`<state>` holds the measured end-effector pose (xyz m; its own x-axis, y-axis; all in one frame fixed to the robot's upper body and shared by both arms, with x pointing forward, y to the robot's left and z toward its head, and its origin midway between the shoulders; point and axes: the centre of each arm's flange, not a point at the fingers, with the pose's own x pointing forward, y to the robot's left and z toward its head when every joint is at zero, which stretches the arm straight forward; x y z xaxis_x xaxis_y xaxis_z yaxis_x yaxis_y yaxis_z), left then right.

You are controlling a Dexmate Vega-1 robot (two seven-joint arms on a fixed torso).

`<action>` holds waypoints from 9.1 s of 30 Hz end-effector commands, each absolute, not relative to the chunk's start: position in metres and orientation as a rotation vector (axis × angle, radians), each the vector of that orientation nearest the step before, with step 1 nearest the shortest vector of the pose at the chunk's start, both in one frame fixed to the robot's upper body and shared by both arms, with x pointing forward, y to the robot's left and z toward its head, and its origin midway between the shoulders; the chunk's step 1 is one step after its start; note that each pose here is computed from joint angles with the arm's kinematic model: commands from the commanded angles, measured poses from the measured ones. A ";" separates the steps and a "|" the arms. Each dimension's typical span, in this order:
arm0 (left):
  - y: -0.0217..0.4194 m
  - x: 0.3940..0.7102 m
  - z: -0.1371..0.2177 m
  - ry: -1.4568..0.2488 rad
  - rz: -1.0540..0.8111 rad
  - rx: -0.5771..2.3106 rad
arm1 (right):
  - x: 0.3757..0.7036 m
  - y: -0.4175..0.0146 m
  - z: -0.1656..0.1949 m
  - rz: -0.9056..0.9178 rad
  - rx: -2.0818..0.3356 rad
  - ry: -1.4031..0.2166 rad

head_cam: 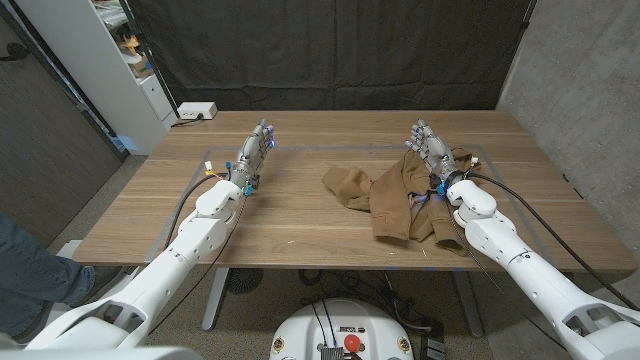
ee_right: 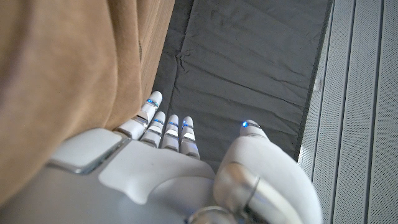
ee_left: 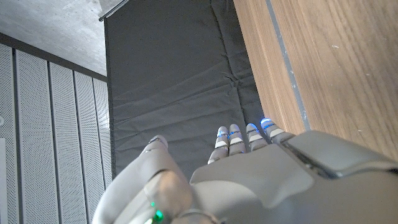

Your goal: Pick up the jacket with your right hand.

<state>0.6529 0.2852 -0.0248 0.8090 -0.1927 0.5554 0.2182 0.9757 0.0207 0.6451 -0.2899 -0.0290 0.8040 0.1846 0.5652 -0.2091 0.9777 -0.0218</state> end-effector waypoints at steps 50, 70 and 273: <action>0.278 0.658 -0.022 -0.571 -0.248 -0.025 | 0.607 -0.299 0.010 0.261 -0.081 -0.774; 0.278 0.659 -0.019 -0.560 -0.248 -0.011 | 0.598 -0.323 0.018 0.246 -0.193 -0.783; 0.270 0.661 -0.007 -0.552 -0.269 0.017 | 0.536 -0.350 0.068 0.020 -1.336 -0.920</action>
<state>0.6576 0.2712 -0.0094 0.8220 -0.2534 0.5100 0.2426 0.9660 0.0890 0.5393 -0.3485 0.0662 0.6541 0.5016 0.5662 0.4406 0.3558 -0.8242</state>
